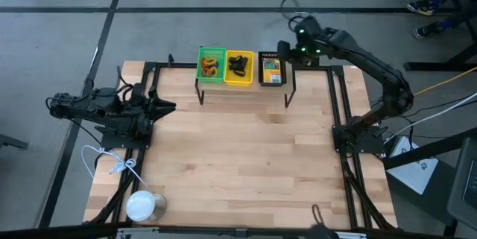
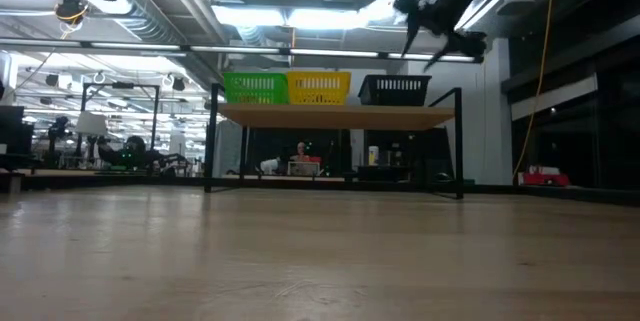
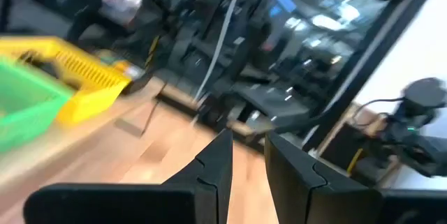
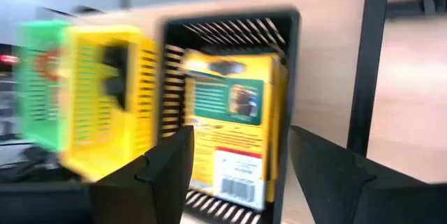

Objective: Pick & Place Office Desk Supplies
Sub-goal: Return to Home Position

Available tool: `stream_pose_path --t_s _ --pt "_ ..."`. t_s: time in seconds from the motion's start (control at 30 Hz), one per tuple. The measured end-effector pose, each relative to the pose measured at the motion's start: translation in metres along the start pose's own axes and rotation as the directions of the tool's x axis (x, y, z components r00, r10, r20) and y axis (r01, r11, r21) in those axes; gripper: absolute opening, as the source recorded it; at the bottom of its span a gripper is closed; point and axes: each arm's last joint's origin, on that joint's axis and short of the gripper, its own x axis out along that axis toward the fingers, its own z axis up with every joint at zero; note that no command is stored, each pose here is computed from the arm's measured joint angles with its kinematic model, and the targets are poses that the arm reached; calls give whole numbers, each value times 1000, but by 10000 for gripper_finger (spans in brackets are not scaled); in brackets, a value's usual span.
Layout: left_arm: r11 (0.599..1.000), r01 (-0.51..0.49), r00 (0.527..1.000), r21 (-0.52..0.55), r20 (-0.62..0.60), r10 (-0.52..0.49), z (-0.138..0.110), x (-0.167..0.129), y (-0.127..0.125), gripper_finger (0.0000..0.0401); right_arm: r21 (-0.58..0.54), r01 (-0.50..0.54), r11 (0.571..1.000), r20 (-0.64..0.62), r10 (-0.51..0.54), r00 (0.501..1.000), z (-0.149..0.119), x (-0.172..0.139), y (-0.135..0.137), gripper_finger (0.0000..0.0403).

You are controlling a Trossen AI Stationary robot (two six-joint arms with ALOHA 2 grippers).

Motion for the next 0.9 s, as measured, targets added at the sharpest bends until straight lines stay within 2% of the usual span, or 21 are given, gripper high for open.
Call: stream_pose_path --t_s 0.17,0.23,0.27,0.37,0.43,0.5,0.6,0.67,0.7,0.73,0.9 --pt "998 62 994 32 87 -65 18 -12 -6 82 -97 -167 981 131 179 975 -13 -57 6 231" --pt "997 70 992 46 99 -74 28 -20 -8 82 -179 -263 948 187 295 937 -26 -84 12 231" --pt "995 83 991 52 102 -87 34 -24 -10 82 -236 -317 919 214 368 905 -33 -97 18 231" --pt "990 121 982 73 134 -130 53 -38 -16 82 -418 -471 777 274 602 750 -56 -137 35 231" --pt "988 134 976 83 161 -146 65 -46 -19 82 -533 -542 649 272 738 617 -76 -163 46 231" --pt "987 142 971 79 184 -155 75 -54 -21 82 -619 -605 501 231 852 470 -95 -188 54 231" --pt "985 159 960 70 223 -171 88 -64 -24 82 -694 -636 337 163 934 317 -121 -209 64 231" --pt "984 162 954 79 243 -176 95 -69 -25 82 -724 -638 260 112 958 264 -138 -217 67 231" --pt "982 164 951 94 251 -183 97 -71 -26 82 -734 -638 233 91 965 247 -145 -220 69 231" --pt "979 174 946 104 257 -195 98 -74 -26 82 -736 -638 225 83 966 245 -151 -221 70 231" --pt "975 210 937 79 268 -223 99 -85 -23 82 -724 -646 242 66 957 284 -176 -217 77 231"
